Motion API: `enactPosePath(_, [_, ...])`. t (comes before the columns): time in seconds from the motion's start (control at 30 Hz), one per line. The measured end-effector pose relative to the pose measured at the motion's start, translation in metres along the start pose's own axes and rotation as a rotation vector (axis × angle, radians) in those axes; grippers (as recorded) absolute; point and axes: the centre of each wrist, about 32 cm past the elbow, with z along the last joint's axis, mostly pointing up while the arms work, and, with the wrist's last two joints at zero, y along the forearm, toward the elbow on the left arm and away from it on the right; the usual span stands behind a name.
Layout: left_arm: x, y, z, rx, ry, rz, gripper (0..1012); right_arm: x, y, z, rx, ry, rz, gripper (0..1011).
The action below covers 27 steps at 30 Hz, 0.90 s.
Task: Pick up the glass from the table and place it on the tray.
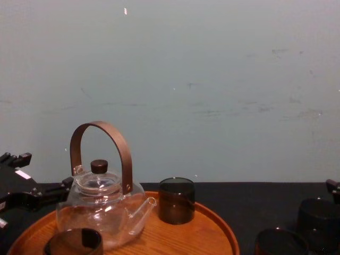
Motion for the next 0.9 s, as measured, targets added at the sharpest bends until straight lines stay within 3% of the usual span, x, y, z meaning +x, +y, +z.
enactPosePath(0.9, [0.0000,0.0000,0.0000,0.000,0.000,0.000,1001,0.0000,0.0000,0.0000,0.000,0.000,0.000,1002])
